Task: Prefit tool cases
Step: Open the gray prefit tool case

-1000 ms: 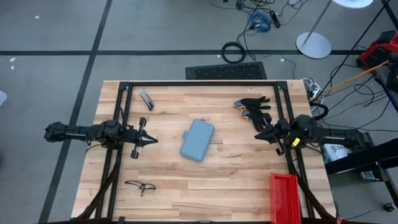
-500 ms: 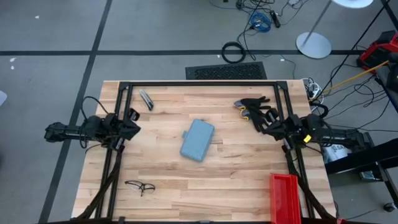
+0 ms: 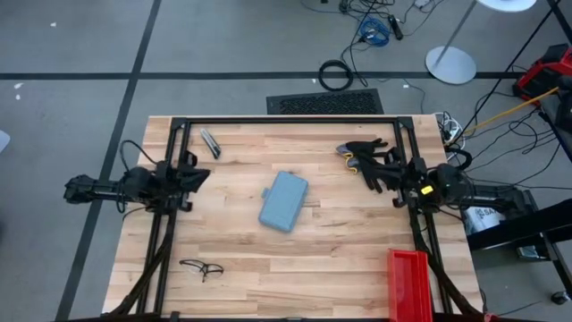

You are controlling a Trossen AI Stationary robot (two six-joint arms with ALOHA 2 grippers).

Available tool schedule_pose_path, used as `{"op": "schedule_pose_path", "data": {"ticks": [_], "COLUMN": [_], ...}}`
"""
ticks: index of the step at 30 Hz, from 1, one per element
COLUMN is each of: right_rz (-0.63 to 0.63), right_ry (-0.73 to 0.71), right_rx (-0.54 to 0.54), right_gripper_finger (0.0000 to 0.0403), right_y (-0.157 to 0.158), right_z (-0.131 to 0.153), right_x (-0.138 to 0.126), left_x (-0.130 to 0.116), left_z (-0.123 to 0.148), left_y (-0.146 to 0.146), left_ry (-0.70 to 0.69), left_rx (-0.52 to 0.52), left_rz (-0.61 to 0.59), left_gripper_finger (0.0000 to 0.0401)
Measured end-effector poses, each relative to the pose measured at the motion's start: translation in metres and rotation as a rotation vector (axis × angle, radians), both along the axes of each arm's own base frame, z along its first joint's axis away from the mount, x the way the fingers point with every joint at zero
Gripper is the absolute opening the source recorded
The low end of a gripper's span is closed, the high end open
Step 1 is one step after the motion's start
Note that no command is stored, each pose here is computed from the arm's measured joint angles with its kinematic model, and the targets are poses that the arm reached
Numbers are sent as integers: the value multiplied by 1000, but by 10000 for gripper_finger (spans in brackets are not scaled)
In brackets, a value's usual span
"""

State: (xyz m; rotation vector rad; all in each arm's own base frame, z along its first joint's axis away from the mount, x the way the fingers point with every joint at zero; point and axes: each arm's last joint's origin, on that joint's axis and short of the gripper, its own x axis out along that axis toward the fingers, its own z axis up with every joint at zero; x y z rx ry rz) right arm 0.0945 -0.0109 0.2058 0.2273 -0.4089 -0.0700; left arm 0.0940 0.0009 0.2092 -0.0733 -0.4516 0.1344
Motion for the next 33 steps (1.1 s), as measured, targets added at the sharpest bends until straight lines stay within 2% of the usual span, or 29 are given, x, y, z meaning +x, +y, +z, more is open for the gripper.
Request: {"op": "schedule_pose_path", "data": {"ticks": [5, 10, 12, 16, 20, 22, 25, 29, 33], "right_rz": [-78, -86, -77, -126, -156, -141, -126, -158, -201], "right_ry": [28, 86, 151, 361, 599, 683, 818, 1040, 1224], "right_rx": [51, 17, 19, 38, 11, 3, 64, 197, 271], "right_gripper_finger": [88, 129, 132, 107, 34, 10, 6, 1, 0], "right_y": [-3, -4, -4, -4, -1, 2, 5, 5, 6], "right_z": [8, 42, 59, 88, 98, 96, 85, 50, 15], "right_x": [6, 22, 35, 69, 104, 120, 138, 152, 164], "left_x": [8, 20, 28, 47, 66, 73, 81, 84, 91], "left_z": [-8, 0, 0, 3, 6, 5, 0, -17, -31], "left_y": [1, 1, 2, 4, 4, 3, 4, 10, 10], "left_ry": [107, 210, 270, 373, 468, 508, 633, 784, 827], "left_rx": [-6, -14, -71, -108, -51, -46, -51, -185, -296], "left_rz": [30, 59, 91, 192, 231, 235, 262, 352, 340], "left_gripper_finger": [72, 104, 106, 93, 41, 12, 5, 4, 3]}}
